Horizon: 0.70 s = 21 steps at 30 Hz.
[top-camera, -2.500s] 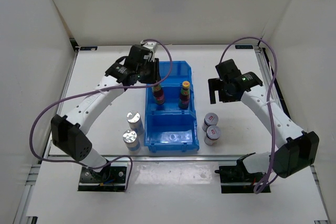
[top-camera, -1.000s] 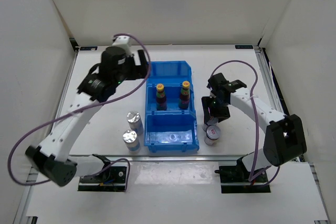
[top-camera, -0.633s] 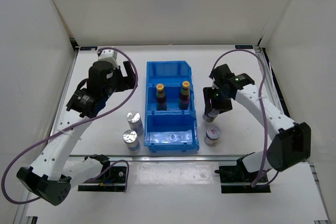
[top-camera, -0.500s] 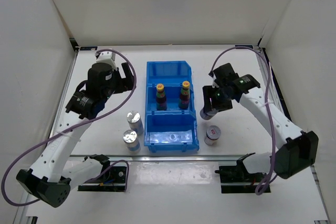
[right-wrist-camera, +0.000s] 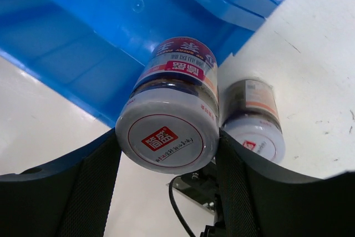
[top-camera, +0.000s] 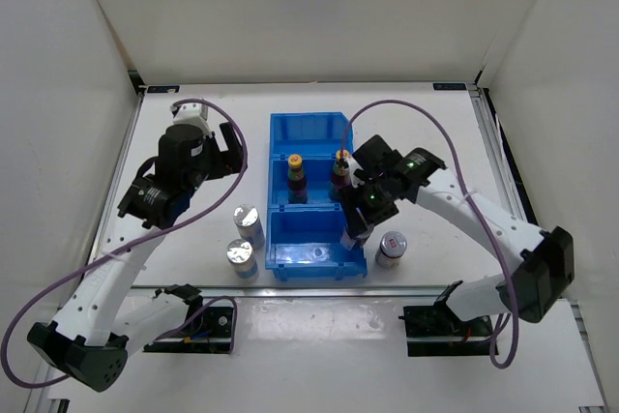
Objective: Organize the condiment bottles
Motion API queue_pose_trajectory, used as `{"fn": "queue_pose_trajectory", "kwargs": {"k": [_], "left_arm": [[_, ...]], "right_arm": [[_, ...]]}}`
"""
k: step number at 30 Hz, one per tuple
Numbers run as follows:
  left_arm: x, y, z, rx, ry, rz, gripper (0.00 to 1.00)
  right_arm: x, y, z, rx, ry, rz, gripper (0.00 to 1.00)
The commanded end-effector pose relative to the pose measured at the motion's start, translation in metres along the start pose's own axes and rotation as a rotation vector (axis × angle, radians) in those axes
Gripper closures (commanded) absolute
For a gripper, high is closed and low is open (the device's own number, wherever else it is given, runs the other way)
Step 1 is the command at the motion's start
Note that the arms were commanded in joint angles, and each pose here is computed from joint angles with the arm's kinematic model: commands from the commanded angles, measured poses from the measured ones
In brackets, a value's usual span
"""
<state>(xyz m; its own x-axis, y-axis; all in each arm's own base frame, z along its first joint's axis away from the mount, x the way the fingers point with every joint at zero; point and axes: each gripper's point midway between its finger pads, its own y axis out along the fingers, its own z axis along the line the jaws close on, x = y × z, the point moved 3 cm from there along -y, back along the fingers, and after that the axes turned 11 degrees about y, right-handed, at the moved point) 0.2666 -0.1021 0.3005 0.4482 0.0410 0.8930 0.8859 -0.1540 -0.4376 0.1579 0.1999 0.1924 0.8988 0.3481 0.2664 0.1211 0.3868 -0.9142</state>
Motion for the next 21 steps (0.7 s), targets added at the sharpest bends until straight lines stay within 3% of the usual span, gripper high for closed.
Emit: {"fn": "queue_pose_trajectory", "kwargs": {"k": [1, 8, 16, 18, 20, 21], "left_arm": [[0.000, -0.008, 0.006, 0.016, -0.001, -0.013, 0.00], [-0.006, -0.014, 0.010, 0.031, 0.005, 0.008, 0.00], [-0.007, -0.024, 0.019, 0.069, 0.022, -0.005, 0.00], [-0.010, -0.023, 0.021, 0.079, 0.025, 0.002, 0.00], [-0.008, -0.025, 0.023, 0.087, 0.022, -0.009, 0.00], [-0.008, -0.025, 0.023, 0.087, 0.032, -0.008, 0.00]], "right_arm": [[0.019, 0.004, 0.022, 0.064, -0.070, -0.039, 1.00], [0.021, 0.044, 0.022, 0.031, -0.077, 0.063, 1.00], [0.015, 0.057, 0.007, -0.064, -0.069, 0.085, 0.82], [0.015, 0.057, 0.007, -0.064, -0.069, 0.085, 0.46], [0.017, 0.051, 0.007, -0.067, -0.074, 0.057, 0.22], [0.017, 0.048, 0.008, -0.072, -0.085, 0.042, 0.17]]}}
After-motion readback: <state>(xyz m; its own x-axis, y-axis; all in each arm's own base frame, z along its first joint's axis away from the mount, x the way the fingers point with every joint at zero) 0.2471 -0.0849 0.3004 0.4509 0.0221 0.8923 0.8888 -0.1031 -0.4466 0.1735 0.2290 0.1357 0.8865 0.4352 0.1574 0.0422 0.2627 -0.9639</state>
